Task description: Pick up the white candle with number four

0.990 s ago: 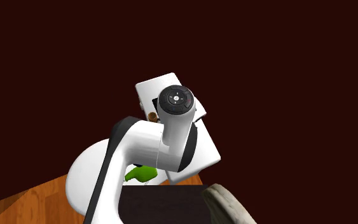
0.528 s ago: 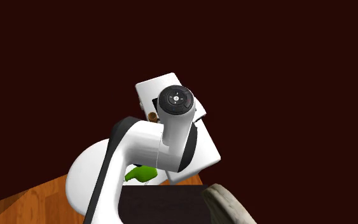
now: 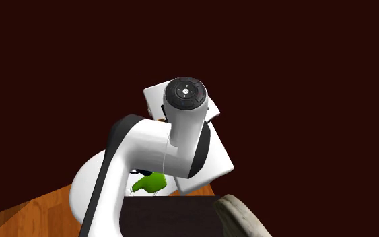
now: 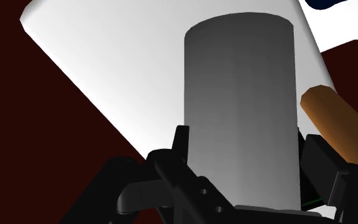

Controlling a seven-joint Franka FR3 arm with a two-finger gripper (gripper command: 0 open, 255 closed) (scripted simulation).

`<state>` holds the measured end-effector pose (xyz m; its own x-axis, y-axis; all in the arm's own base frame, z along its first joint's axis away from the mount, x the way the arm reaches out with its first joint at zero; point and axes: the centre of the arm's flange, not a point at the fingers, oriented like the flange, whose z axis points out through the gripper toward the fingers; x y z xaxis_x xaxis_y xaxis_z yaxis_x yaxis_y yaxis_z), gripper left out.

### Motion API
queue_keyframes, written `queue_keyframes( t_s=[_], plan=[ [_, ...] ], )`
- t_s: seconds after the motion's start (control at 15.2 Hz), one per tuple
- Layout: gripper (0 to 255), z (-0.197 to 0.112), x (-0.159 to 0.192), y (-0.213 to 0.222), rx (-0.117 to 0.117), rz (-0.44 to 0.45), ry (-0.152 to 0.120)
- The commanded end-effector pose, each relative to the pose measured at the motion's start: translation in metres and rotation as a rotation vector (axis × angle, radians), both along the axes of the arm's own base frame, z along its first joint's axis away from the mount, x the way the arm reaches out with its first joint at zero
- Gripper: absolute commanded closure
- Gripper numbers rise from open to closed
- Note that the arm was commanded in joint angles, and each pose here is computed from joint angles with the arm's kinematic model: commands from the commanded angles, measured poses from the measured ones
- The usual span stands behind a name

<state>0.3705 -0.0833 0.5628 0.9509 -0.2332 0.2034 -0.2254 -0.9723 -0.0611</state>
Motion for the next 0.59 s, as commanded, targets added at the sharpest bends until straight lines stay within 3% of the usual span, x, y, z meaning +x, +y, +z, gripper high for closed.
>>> queue_keyframes(
  t_s=[0.0, 0.53],
  plan=[
    [255, 0.010, 0.000, -0.001, 0.000, 0.000, 0.000],
    [255, 0.043, 0.000, -0.001, 0.000, 0.000, 0.000]
  ],
)
